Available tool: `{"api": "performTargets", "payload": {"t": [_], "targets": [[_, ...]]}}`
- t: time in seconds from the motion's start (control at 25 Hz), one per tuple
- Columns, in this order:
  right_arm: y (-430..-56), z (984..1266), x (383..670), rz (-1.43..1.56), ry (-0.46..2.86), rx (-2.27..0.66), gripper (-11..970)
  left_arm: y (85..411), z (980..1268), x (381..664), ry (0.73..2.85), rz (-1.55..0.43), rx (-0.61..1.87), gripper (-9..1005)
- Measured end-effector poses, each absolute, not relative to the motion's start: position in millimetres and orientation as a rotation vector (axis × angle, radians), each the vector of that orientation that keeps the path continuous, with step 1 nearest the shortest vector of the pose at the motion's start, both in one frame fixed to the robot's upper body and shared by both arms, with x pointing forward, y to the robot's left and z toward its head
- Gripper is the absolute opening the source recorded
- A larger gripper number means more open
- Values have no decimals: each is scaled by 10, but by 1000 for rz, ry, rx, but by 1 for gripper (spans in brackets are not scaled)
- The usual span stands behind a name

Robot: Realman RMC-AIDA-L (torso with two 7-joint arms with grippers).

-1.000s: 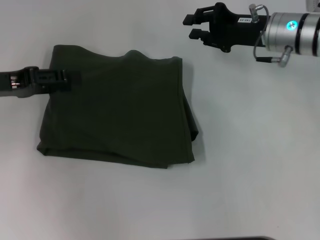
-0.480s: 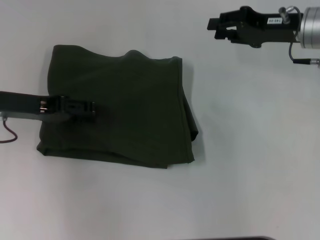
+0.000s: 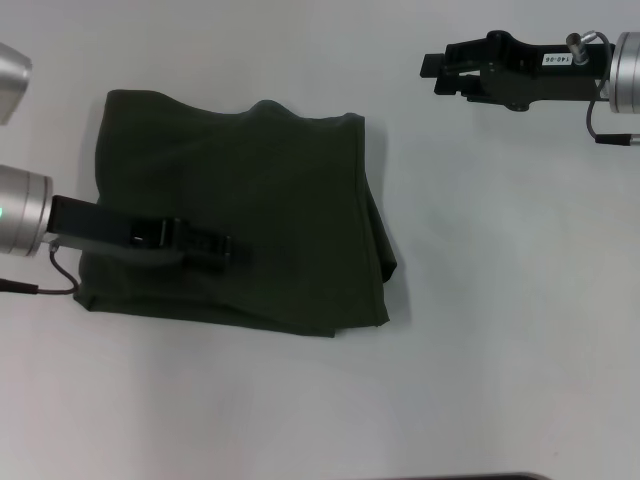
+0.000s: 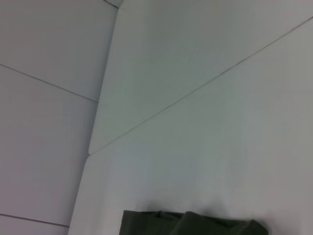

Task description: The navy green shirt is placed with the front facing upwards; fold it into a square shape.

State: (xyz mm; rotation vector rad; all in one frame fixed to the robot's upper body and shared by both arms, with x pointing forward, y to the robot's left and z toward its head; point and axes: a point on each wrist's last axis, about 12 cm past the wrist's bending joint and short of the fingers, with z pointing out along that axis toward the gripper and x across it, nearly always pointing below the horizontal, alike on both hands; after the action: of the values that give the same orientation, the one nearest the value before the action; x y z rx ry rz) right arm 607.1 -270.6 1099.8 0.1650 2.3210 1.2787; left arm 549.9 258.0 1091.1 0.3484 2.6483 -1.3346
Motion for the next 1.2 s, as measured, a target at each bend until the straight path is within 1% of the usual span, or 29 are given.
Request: {"api": "performTargets", "payload": {"t": [0.08, 0.36, 0.56, 0.72, 0.84, 1.2], "targets": [[-2707, 10997, 6071, 1278, 2321, 165, 388, 2605, 10874, 5530, 2678, -1269, 318, 602], [-2708, 10992, 6071, 1276, 2321, 169, 387, 2690, 10834, 5592, 2699, -1160, 262, 603], [-2708, 10989, 6070, 1276, 2322, 170, 388, 2777, 10870, 5584, 2700, -1159, 251, 601], [-2703, 10997, 6074, 1278, 2321, 166, 388, 2904, 10959, 5590, 2651, -1190, 201, 600], [-2699, 10999, 6076, 1279, 2321, 164, 388, 2987, 11001, 5597, 2630, -1173, 167, 599], [-2680, 10985, 6067, 1282, 2333, 156, 387, 2946, 10958, 5595, 2683, -1129, 184, 598]]}}
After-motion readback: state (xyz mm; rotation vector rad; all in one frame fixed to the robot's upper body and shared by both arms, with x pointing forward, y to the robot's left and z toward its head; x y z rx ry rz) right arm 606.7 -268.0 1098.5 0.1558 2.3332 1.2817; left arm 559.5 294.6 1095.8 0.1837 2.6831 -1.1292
